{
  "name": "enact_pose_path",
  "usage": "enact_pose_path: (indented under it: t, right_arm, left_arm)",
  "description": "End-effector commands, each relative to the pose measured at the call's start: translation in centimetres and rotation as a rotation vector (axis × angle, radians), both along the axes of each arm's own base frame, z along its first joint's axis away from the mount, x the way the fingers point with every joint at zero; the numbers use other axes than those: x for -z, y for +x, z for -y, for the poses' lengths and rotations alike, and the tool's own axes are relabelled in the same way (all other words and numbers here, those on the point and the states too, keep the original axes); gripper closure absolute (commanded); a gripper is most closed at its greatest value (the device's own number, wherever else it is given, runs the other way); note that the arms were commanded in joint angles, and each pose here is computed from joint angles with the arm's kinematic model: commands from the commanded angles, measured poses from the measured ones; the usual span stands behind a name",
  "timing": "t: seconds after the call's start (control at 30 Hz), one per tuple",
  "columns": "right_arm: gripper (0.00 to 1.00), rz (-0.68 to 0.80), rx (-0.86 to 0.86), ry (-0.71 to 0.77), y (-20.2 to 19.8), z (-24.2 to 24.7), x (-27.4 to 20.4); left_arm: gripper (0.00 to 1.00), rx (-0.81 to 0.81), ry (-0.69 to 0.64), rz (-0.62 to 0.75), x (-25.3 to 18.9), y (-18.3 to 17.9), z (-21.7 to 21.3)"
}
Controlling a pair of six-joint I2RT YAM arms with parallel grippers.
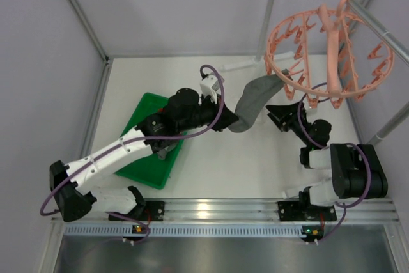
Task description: Remove the socks clipped to the hanger
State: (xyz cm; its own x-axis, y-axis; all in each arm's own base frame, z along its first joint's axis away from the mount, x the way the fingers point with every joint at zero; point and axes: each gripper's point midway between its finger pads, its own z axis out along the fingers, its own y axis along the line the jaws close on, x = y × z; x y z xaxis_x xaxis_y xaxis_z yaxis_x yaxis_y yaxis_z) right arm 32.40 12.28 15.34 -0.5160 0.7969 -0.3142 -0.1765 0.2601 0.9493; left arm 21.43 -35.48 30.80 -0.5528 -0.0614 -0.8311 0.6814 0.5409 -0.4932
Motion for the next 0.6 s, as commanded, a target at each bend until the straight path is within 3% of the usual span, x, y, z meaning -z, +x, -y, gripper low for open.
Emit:
enact_pose_path:
  t: [0.0,0.13,0.33,0.57]
  right_arm:
    - [0.21,0.551,0.018,-0.025,-0.1,0.8,-11.6]
    - [0.21,0.566,0.036,-0.03,2.1,1.4,-12.2]
    - [0.21,0.585,0.022,-0.005,2.3,1.8,-13.7]
    - [0.18,0.424,0.019,-0.018,0.3,1.1,-7.8]
  left_arm:
    - [1.0,0.091,-0.057,-0.037,-1.5,-1.3,0.6]
    - [1.0,0.098,-0.037,-0.061,-0.3,-1.0,1.0]
    - [1.0,0.067,-0.013,-0.067,0.8,0.2,0.5]
    - [1.0,0.029,0.039,-0.084,3.1,1.7,0.9]
